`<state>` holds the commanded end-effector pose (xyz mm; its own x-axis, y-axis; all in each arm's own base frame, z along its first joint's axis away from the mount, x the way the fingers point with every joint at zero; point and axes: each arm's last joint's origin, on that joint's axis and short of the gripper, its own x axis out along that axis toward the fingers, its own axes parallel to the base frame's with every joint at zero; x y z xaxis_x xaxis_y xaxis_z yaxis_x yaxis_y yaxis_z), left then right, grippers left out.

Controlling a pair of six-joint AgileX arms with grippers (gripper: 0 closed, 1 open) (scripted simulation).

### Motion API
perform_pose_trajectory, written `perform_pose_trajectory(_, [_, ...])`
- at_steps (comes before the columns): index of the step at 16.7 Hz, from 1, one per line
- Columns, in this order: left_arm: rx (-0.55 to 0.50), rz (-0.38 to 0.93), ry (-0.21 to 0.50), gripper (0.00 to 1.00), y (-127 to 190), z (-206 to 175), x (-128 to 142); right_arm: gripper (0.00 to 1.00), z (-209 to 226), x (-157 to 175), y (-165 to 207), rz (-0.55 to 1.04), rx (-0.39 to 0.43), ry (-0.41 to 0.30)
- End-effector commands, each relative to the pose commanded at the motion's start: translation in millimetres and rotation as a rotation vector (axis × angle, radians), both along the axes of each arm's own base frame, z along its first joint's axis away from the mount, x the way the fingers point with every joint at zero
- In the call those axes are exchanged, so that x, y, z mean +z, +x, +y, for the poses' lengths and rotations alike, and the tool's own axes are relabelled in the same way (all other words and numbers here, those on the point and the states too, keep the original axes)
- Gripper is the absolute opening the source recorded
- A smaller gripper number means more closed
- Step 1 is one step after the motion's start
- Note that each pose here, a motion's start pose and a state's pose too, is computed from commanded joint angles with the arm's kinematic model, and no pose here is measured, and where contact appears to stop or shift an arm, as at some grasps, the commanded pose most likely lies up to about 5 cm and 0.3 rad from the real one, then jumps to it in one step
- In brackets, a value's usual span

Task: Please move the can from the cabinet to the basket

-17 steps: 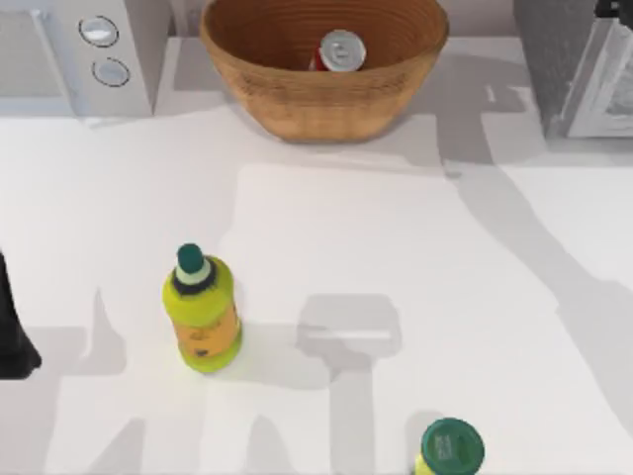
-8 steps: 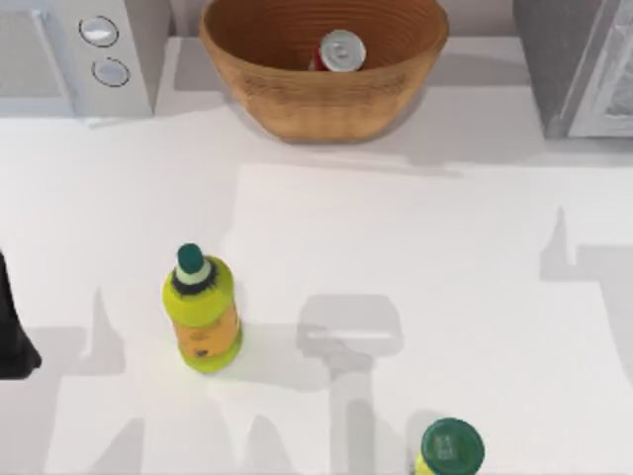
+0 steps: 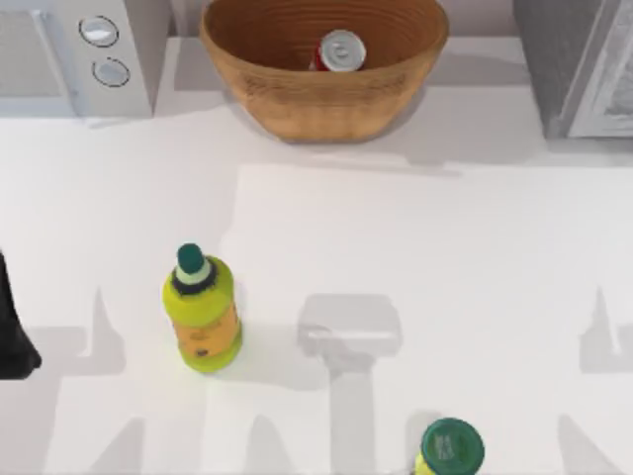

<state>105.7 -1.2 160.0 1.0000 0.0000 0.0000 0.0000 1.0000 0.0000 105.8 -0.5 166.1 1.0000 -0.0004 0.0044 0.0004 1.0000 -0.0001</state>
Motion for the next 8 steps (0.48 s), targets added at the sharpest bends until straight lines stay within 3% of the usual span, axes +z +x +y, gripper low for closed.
perform_pose_trajectory(8, [0.000,0.000,0.000,1.00,0.0,0.0,0.0,1.00,-1.2,-4.3,0.5,0.002,0.002,0.000])
